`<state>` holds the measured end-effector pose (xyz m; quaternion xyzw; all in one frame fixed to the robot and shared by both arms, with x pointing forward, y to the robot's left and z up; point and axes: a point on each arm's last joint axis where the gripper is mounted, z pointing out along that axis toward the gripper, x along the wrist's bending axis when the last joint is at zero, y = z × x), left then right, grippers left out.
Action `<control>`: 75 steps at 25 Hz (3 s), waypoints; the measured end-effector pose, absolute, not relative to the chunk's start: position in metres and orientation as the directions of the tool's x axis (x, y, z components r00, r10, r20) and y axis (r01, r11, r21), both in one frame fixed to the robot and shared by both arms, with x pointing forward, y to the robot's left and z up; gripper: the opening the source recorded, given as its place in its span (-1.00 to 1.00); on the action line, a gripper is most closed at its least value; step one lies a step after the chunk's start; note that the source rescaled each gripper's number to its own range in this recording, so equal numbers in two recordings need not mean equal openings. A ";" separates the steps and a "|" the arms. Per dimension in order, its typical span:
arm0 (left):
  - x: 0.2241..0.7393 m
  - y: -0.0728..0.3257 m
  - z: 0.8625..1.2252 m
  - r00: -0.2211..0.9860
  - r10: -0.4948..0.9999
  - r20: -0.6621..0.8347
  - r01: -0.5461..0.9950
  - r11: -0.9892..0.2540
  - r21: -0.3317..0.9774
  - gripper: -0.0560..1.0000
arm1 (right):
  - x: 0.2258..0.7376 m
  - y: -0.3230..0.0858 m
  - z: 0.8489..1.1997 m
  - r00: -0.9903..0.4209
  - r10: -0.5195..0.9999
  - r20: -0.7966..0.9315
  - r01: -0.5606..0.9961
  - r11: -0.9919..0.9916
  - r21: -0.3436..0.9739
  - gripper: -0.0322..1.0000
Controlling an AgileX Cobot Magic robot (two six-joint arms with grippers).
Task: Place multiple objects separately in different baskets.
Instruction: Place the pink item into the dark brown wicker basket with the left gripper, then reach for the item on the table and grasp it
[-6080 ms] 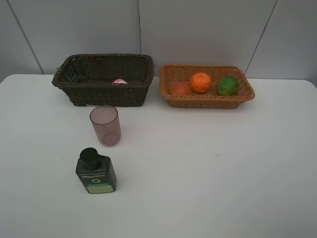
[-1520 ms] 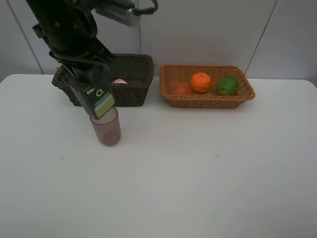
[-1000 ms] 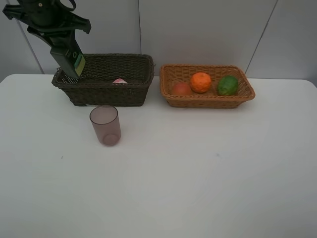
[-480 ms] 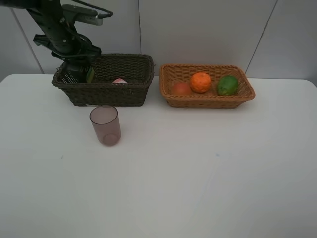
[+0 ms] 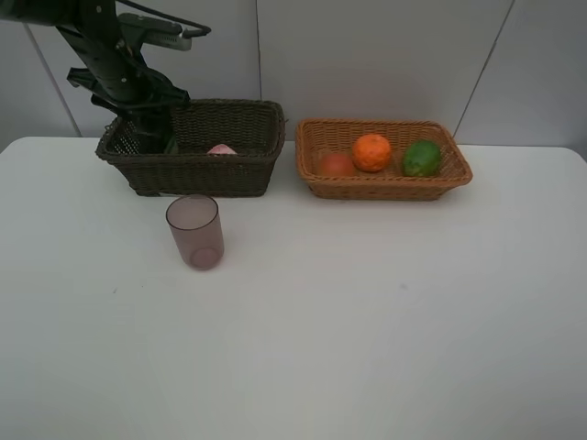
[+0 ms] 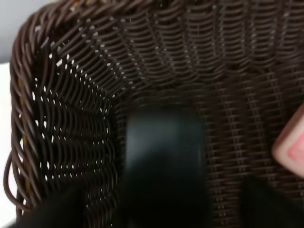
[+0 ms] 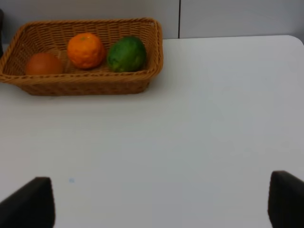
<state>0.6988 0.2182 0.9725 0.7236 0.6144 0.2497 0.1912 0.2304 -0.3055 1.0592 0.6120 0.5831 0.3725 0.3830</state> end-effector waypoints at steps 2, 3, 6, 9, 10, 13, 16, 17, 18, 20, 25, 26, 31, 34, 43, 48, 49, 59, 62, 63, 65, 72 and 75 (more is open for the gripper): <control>0.698 0.218 0.973 0.117 0.986 0.120 0.797 -0.165 0.581 0.94 | 0.230 -0.306 1.059 0.043 0.999 0.009 0.428 -0.027 0.903 0.92; 0.697 0.218 0.974 0.114 0.987 0.117 0.799 -0.161 0.580 0.97 | 0.230 -0.306 1.059 0.043 0.999 0.009 0.428 -0.027 0.903 0.92; 0.692 0.218 0.986 0.100 0.990 0.103 0.804 -0.141 0.577 1.00 | 0.230 -0.306 1.059 0.043 0.999 0.009 0.428 -0.027 0.903 0.92; 0.682 0.216 1.002 0.098 0.990 0.106 0.821 -0.140 0.554 1.00 | 0.230 -0.306 1.059 0.043 0.999 0.009 0.428 -0.027 0.903 0.92; 0.678 0.214 1.008 0.101 0.989 0.110 0.826 -0.145 0.545 1.00 | 0.230 -0.306 1.059 0.043 0.999 0.009 0.428 -0.027 0.903 0.92; 0.664 0.203 1.025 0.122 0.987 0.102 0.832 -0.158 0.532 1.00 | 0.230 -0.306 1.059 0.043 0.999 0.009 0.428 -0.027 0.903 0.92; 0.644 0.190 1.034 0.151 0.986 0.075 0.836 -0.168 0.522 1.00 | 0.230 -0.306 1.059 0.043 0.999 0.009 0.428 -0.027 0.903 0.92; 0.637 0.187 1.037 0.160 0.985 0.069 0.837 -0.172 0.519 1.00 | 0.230 -0.306 1.059 0.043 0.999 0.009 0.428 -0.027 0.903 0.92; 0.628 0.184 1.036 0.171 0.983 0.066 0.842 -0.180 0.508 1.00 | 0.230 -0.306 1.059 0.043 0.999 0.009 0.428 -0.027 0.903 0.92; 0.612 0.180 1.034 0.191 0.980 0.060 0.852 -0.196 0.485 1.00 | 0.230 -0.306 1.059 0.043 0.999 0.009 0.428 -0.027 0.903 0.92; 0.581 0.185 1.013 0.181 0.983 0.041 0.899 -0.182 0.398 1.00 | 0.230 -0.306 1.059 0.043 0.999 0.009 0.428 -0.027 0.903 0.92; 0.576 0.187 1.006 0.166 0.985 0.037 0.911 -0.168 0.377 1.00 | 0.230 -0.306 1.059 0.043 0.999 0.009 0.428 -0.027 0.903 0.92; 0.566 0.190 0.986 0.121 0.992 0.021 0.933 -0.121 0.340 1.00 | 0.230 -0.306 1.059 0.043 0.999 0.009 0.428 -0.027 0.903 0.92; 0.565 0.186 0.985 0.131 0.991 0.014 0.927 -0.127 0.353 1.00 | 0.230 -0.306 1.059 0.043 0.999 0.009 0.428 -0.027 0.903 0.92; 0.561 0.170 0.982 0.170 0.985 0.000 0.920 -0.159 0.358 1.00 | 0.230 -0.306 1.059 0.043 0.999 0.009 0.428 -0.027 0.903 0.92; 0.566 0.167 0.962 0.171 0.985 0.010 0.935 -0.165 0.314 1.00 | 0.230 -0.306 1.059 0.043 0.999 0.009 0.428 -0.027 0.903 0.92; 0.567 0.167 0.956 0.172 0.985 0.011 0.937 -0.167 0.307 1.00 | 0.230 -0.306 1.059 0.043 0.999 0.009 0.428 -0.027 0.903 0.92; 0.577 0.162 0.921 0.178 0.984 0.012 0.945 -0.175 0.276 1.00 | 0.230 -0.306 1.059 0.043 0.999 0.009 0.428 -0.027 0.903 0.92; 0.579 0.161 0.916 0.181 0.984 0.008 0.942 -0.175 0.285 1.00 | 0.230 -0.306 1.059 0.043 0.999 0.009 0.428 -0.027 0.903 0.92; 0.579 0.161 0.915 0.181 0.984 0.007 0.943 -0.175 0.284 0.99 | 0.230 -0.306 1.059 0.043 0.999 0.009 0.428 -0.027 0.903 0.92; 0.579 0.160 0.915 0.181 0.983 0.006 0.942 -0.175 0.287 0.87 | 0.230 -0.306 1.059 0.043 0.999 0.009 0.428 -0.027 0.903 0.92; 0.581 0.159 0.915 0.182 0.983 0.000 0.937 -0.174 0.305 -0.62 | 0.230 -0.306 1.059 0.043 0.999 0.009 0.428 -0.027 0.903 0.92; 0.581 0.159 0.916 0.183 0.983 -0.003 0.934 -0.173 0.311 -0.89 | 0.230 -0.306 1.059 0.043 0.999 0.009 0.428 -0.027 0.903 0.92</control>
